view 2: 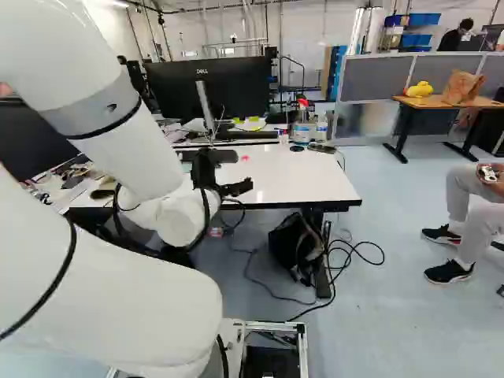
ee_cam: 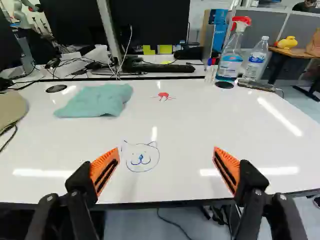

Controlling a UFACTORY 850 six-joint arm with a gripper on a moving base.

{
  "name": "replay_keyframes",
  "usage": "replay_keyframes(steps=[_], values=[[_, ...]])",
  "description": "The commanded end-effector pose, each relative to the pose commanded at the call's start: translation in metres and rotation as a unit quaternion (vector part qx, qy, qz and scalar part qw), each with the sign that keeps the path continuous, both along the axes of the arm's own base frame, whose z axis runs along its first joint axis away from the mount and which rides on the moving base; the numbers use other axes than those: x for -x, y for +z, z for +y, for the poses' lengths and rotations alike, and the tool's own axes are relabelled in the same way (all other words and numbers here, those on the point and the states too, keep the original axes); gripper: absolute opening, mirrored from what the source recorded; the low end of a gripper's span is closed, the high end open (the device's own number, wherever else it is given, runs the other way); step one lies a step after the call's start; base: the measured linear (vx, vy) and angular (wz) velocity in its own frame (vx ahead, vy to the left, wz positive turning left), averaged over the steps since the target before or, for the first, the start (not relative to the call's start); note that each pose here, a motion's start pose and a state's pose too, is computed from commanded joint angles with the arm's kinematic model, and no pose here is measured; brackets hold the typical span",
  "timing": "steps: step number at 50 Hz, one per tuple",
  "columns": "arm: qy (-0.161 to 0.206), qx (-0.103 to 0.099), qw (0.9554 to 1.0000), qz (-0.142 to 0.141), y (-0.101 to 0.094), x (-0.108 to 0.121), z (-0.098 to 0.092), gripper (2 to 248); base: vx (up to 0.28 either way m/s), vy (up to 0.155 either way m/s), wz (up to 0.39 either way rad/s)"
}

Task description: Clean the table with the green towel

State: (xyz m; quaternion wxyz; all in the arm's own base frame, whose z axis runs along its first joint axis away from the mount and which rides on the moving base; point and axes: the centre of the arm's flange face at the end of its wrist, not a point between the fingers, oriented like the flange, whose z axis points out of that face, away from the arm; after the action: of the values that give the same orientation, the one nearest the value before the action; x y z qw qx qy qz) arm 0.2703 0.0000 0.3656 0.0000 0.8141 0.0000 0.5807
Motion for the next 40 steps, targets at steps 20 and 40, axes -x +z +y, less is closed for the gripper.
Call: replay_keyframes(steps=[20,40], values=[[0.0,0.0,1.0,0.0,0.0,0.0,0.0,247,0.0,0.0,0.0],[0.0,0.0,1.0,-0.01,0.011,-0.019,0.0,247,0.0,0.0,0.0]])
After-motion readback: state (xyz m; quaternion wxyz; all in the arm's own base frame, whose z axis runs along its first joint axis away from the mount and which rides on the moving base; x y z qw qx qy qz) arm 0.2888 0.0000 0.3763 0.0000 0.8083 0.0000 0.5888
